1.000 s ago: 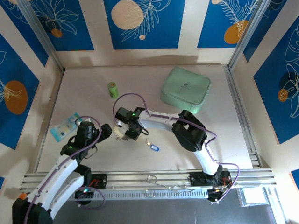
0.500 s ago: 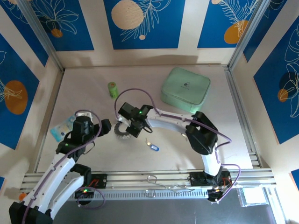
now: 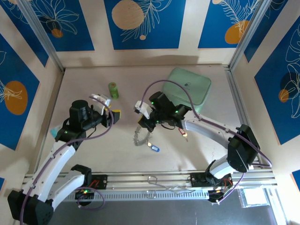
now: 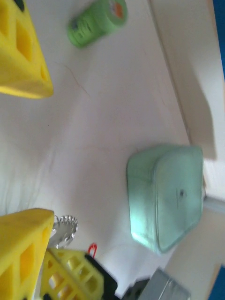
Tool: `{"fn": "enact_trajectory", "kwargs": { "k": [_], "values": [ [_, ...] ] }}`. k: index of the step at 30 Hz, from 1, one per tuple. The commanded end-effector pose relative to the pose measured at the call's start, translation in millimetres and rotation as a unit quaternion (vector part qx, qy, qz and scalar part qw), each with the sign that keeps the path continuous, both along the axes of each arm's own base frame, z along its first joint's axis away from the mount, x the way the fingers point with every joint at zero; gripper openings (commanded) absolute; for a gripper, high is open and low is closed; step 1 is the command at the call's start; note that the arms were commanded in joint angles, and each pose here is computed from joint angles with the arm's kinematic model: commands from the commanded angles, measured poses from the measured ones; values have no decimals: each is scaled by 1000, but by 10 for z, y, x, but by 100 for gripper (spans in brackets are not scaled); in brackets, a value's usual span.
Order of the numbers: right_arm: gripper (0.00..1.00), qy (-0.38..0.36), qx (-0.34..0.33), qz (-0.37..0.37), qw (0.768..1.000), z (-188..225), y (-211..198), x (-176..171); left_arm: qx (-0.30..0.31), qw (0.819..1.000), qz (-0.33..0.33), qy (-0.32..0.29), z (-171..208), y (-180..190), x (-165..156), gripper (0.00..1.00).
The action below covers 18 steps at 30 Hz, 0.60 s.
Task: Put the keys on the keyring
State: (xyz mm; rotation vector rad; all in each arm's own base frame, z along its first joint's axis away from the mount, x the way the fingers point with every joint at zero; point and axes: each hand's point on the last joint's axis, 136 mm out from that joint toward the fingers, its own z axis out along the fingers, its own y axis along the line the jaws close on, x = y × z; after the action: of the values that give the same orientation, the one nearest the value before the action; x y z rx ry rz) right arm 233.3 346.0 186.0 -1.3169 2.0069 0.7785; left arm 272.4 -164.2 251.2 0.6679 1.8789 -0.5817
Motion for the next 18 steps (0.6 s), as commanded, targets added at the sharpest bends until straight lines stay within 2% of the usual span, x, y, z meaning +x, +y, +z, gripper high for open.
{"fn": "enact_trajectory", "kwargs": {
  "k": [1,9,18],
  "values": [
    [0,-12,95,75,993,369,102,-172,1,986,-157,-60,159,-342,-252,54],
    [0,-17,150,119,981,547,62,-341,-20,953,-294,-70,-61,-593,-645,42],
    [0,-24,172,146,974,667,76,-493,-22,928,-368,-50,-253,-683,-947,32]
  ]
}}
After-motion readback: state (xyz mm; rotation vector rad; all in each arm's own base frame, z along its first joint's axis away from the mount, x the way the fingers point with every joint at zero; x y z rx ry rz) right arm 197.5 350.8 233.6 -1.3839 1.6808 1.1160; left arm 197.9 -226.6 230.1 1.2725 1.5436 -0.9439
